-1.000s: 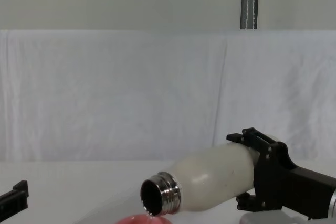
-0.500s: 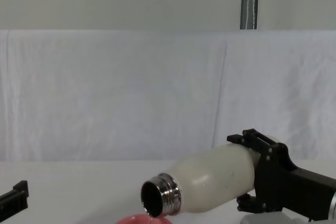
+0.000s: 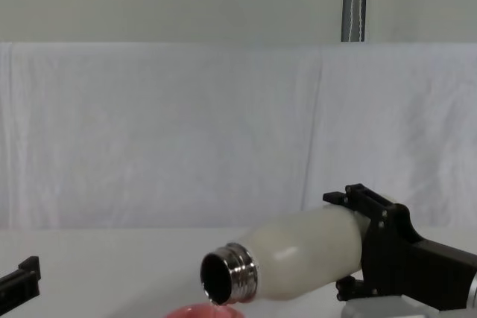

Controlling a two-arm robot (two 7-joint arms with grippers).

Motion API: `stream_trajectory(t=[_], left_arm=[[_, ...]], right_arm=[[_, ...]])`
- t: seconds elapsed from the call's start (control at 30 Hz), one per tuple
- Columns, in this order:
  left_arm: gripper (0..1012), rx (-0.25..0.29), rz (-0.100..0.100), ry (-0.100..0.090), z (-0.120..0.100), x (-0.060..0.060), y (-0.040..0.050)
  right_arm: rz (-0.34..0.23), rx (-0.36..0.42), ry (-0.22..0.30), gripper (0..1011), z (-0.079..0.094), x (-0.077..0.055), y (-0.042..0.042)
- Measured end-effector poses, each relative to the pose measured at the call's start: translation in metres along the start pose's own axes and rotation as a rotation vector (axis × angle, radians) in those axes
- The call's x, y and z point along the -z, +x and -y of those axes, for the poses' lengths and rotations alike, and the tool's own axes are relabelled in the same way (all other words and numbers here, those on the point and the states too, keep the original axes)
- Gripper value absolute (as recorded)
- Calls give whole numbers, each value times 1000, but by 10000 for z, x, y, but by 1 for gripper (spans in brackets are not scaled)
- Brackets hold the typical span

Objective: Grasp the thermos with one hand and pour water into the cup lid.

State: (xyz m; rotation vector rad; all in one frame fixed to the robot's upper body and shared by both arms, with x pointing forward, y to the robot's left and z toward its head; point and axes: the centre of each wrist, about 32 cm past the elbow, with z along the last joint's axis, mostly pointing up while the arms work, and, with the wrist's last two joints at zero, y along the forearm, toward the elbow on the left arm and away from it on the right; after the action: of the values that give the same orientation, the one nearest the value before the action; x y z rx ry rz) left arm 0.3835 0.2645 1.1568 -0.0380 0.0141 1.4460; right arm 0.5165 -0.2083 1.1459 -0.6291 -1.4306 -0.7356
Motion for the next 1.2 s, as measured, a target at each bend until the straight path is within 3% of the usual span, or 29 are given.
stream_trajectory(t=[0.33,0.5,0.63,0.7,0.73,0.83,0.87,0.9,0.93,1.13,1.17,1.2], left_arm=[[1001,0,0,0,0,0,0],[1001,0,0,0,0,0,0],[1001,0,0,0,0,0,0],[1001,0,0,0,0,0,0],[1001,0,0,0,0,0,0],[1001,0,0,0,0,0,0],[1001,0,0,0,0,0,0],[1001,0,0,0,0,0,0],[1001,0,0,0,0,0,0],[1001,0,0,0,0,0,0],[1001,0,0,0,0,0,0],[1001,0,0,0,0,0,0]], right_arm=[[-79,-3,3,958,2,-12,17],[-166,6,2,958,6,-6,56],[-322,24,-4,958,8,8,115],[-445,39,-16,958,14,29,154],[-546,52,-26,958,20,52,185],[-684,73,-41,958,30,87,228],[-772,89,-55,958,40,118,260],[-816,97,-61,958,44,133,275],[-898,112,-75,958,56,167,301],[-1131,162,-128,958,99,266,358],[-1131,162,-128,958,99,266,358],[-1170,169,-140,958,109,283,362]])
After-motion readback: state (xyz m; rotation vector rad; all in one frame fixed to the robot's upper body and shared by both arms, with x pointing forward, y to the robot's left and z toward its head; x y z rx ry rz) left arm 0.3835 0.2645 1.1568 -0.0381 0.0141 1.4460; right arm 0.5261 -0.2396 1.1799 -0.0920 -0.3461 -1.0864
